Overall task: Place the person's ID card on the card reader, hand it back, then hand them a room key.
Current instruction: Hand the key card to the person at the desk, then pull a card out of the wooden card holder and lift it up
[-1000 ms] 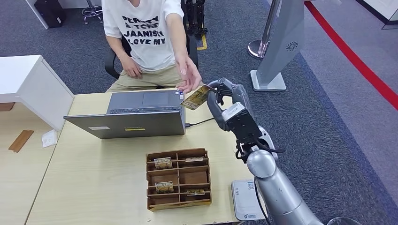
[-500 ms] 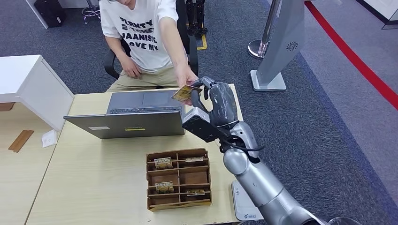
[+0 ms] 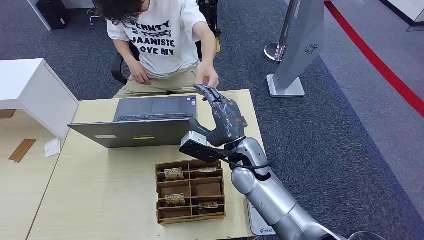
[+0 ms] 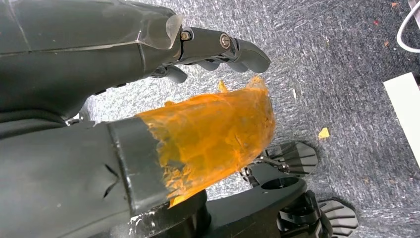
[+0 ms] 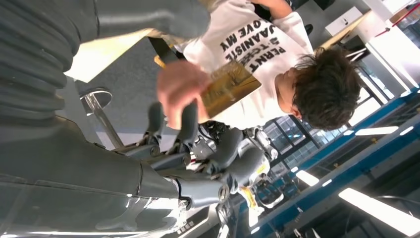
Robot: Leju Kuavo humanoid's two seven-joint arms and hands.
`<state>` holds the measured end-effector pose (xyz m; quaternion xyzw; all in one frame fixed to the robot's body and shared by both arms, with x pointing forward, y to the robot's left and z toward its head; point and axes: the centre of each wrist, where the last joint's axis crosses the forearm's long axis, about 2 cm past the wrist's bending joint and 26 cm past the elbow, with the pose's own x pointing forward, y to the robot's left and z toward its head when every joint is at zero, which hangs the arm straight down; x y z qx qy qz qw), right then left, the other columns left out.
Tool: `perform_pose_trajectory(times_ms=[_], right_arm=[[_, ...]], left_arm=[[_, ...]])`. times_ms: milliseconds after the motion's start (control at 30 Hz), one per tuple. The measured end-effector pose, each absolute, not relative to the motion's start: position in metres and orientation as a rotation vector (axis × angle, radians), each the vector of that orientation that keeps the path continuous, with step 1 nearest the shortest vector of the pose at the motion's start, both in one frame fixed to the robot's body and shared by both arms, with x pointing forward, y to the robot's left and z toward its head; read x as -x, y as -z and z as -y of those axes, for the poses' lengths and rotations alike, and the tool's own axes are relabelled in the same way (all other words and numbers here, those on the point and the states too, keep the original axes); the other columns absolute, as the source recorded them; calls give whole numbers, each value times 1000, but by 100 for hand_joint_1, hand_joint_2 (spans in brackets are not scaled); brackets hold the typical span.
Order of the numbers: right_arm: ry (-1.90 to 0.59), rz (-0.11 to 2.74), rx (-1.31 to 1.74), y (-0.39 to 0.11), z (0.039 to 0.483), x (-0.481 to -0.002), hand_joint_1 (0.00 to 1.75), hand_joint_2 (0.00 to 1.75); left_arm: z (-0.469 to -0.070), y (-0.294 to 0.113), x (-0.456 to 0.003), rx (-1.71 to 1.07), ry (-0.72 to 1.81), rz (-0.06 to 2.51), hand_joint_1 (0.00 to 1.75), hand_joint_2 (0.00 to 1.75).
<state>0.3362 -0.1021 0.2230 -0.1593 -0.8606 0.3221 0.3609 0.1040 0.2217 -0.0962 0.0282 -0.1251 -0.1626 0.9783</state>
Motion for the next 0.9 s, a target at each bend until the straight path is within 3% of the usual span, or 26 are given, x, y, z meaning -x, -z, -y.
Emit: perform_pose_trajectory(times_ms=[667,800,900], right_arm=[[-371,2171,5,-193,126,-274,0,175],[-338,2152,-42,-189,134,-265,0,0],[-323,2144,-59,-186,139,-260,0,0]], left_arm=[[-229,103,-77,-97,188,237,0,0],[-233,104,-68,-117,169,223,0,0],[-237,106,-63,-134,170,207,0,0]])
